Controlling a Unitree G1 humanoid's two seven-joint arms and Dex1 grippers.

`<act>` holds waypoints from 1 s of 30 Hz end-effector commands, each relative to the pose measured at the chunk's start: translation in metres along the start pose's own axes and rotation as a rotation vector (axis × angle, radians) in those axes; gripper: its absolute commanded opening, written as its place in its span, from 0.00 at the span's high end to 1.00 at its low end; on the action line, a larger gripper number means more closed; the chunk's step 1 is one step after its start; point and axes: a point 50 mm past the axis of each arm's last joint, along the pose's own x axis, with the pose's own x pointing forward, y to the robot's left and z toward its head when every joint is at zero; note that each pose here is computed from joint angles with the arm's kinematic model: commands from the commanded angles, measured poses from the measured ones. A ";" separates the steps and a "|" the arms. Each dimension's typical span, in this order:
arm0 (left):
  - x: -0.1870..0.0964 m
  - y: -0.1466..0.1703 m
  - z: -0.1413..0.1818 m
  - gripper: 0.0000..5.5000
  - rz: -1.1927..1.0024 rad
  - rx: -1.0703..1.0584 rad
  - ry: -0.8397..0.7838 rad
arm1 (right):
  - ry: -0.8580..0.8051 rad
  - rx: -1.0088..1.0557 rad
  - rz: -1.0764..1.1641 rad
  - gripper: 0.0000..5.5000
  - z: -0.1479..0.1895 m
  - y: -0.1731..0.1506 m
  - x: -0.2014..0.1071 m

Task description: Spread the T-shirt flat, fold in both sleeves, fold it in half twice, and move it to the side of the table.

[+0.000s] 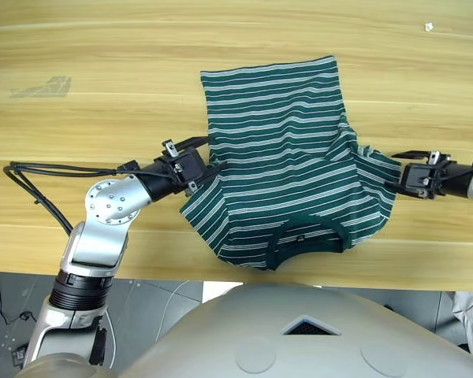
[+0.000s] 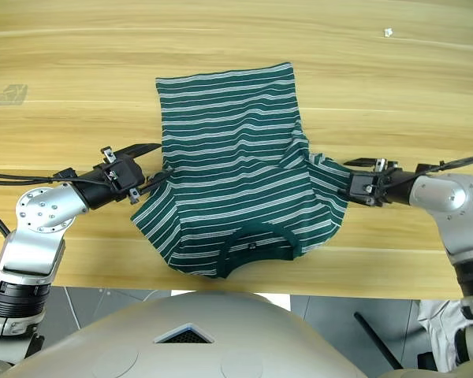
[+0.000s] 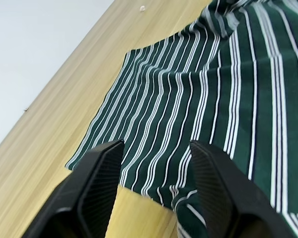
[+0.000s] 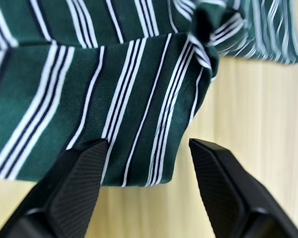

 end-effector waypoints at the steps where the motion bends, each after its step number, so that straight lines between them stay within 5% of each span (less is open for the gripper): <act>1: -0.002 -0.001 -0.001 0.55 0.009 0.008 0.008 | -0.025 0.054 0.271 0.45 0.008 0.055 0.011; 7: 0.000 -0.003 0.001 0.55 0.000 0.012 0.007 | -0.118 0.022 0.326 0.45 0.036 0.070 0.015; 17: 0.000 -0.005 -0.002 0.55 -0.012 0.033 0.027 | -0.010 -0.026 0.210 0.45 0.021 0.039 0.000; 30: -0.007 -0.014 -0.004 0.55 -0.017 0.054 0.044 | -0.021 0.017 0.302 0.45 0.023 0.056 -0.014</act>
